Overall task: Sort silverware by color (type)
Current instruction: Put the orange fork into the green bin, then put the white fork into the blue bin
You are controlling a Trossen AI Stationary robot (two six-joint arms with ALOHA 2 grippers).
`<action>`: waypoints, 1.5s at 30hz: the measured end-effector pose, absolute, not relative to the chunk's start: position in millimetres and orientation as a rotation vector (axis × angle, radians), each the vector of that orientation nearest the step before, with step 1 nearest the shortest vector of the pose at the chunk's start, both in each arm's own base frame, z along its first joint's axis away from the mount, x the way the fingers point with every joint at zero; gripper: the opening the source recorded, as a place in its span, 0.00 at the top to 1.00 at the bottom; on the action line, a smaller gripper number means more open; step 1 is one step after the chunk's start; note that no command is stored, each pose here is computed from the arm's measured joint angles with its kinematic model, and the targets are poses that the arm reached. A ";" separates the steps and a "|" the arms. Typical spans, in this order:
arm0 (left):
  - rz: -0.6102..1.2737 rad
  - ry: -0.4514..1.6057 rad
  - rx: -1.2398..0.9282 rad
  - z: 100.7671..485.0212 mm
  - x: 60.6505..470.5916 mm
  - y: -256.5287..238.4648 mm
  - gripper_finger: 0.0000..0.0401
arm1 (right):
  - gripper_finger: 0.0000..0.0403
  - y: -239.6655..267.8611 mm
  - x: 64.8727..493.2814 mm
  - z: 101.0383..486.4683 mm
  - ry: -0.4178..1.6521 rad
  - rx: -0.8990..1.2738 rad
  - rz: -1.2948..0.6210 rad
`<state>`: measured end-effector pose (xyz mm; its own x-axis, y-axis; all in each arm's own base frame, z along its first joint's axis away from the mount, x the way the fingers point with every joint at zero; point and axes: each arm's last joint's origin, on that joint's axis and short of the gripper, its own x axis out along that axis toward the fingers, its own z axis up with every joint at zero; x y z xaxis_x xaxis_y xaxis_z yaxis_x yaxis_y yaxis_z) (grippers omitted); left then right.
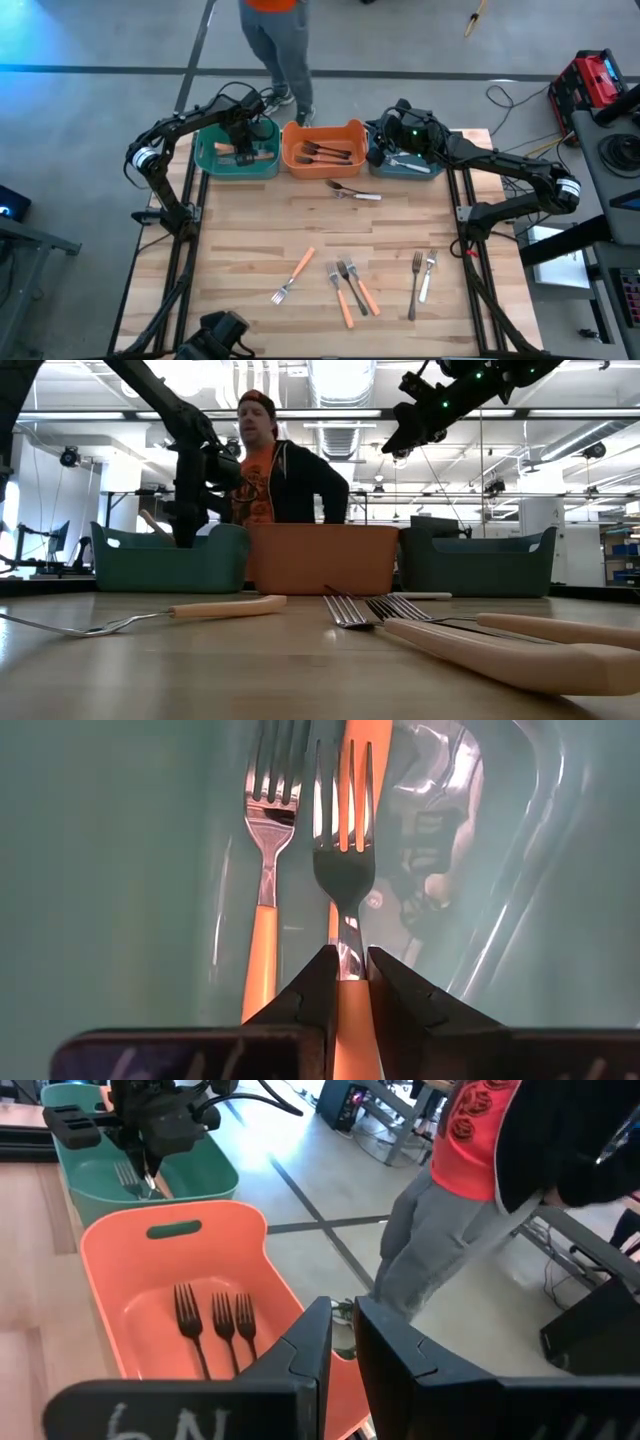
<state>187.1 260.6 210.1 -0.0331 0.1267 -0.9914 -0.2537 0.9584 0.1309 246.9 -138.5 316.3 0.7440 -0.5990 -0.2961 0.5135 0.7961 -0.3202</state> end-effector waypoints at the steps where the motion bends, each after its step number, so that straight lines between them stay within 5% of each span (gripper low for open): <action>1: 0.313 1.573 -0.106 210.1 187.2 260.7 0.92 | 0.91 -138.5 246.8 316.2 0.401 -0.224 -0.615; 33: 0.394 1.532 -0.141 222.3 185.8 255.9 0.87 | 0.91 -137.1 247.0 314.3 0.413 -0.200 -0.611; 45: 0.430 1.019 -0.059 282.2 189.8 204.0 0.90 | 0.91 -124.0 253.9 314.3 0.367 -0.085 -0.561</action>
